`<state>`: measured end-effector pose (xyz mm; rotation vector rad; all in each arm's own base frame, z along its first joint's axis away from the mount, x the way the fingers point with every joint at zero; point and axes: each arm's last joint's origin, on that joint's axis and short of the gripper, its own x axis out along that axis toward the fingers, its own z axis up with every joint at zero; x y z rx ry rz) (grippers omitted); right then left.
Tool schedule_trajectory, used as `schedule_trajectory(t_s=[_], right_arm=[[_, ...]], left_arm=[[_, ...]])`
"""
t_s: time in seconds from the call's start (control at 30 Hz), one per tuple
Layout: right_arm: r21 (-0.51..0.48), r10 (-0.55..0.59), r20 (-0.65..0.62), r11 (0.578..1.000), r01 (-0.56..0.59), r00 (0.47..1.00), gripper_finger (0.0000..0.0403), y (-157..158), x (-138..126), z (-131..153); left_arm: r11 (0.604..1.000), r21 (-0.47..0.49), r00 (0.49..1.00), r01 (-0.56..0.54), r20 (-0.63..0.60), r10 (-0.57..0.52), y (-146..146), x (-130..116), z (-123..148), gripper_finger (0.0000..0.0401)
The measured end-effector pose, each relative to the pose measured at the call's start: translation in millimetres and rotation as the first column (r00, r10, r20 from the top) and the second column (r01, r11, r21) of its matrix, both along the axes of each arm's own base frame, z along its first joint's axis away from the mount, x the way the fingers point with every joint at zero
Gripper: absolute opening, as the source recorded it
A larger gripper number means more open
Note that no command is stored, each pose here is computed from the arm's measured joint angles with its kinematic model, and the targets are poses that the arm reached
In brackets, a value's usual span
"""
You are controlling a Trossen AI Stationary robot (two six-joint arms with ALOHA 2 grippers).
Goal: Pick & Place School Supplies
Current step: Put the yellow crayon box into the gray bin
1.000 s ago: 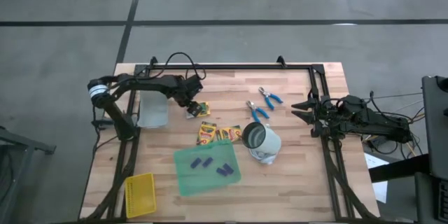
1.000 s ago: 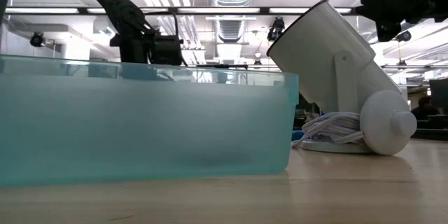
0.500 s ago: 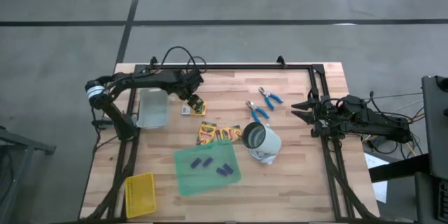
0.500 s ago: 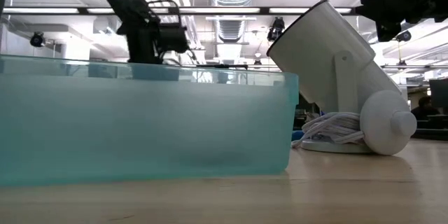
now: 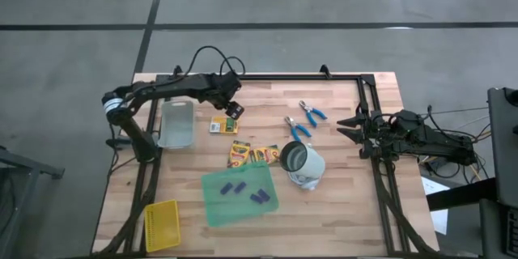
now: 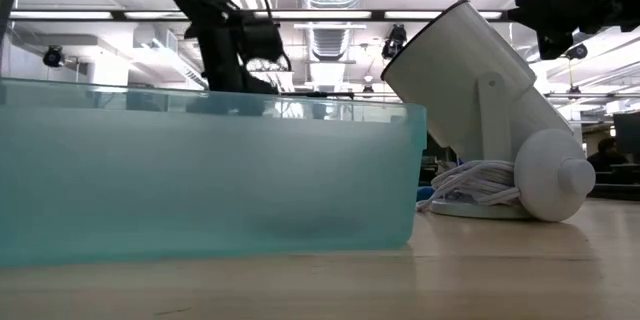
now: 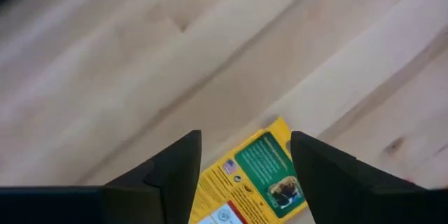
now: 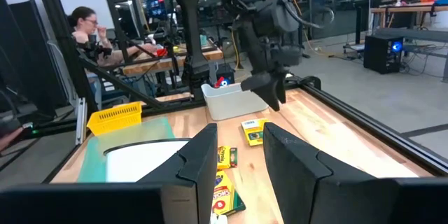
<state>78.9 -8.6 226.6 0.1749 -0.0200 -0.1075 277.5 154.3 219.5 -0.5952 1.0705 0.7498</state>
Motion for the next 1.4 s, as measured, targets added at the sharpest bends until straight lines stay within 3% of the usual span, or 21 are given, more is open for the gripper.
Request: schedule_trajectory(t_s=[0.27,0.6,0.9,1.17,1.4], right_arm=[[0.000,0.000,0.000,1.000,0.000,1.000,0.0114,0,0,0],[0.000,0.000,0.000,1.000,0.000,1.000,0.0114,0,0,0],[0.000,-0.001,0.000,1.000,0.001,1.000,0.0114,0,0,0],[0.000,0.000,0.000,1.000,0.000,1.000,0.0114,0,0,0],[0.000,-0.001,0.000,1.000,0.001,1.000,0.0114,0,0,0]], left_arm=[[0.983,-0.186,1.000,0.003,-0.018,-0.007,-3,10,-28,0.0225],[0.960,-0.280,0.998,-0.022,-0.069,0.002,-13,5,-30,0.0225],[0.945,-0.315,0.989,-0.089,-0.139,0.047,-20,-9,-52,0.0225],[0.957,-0.291,0.993,-0.024,-0.117,-0.011,-18,-14,-61,0.0225],[0.982,-0.160,0.985,0.096,-0.130,-0.117,-5,-14,-60,0.0225]])
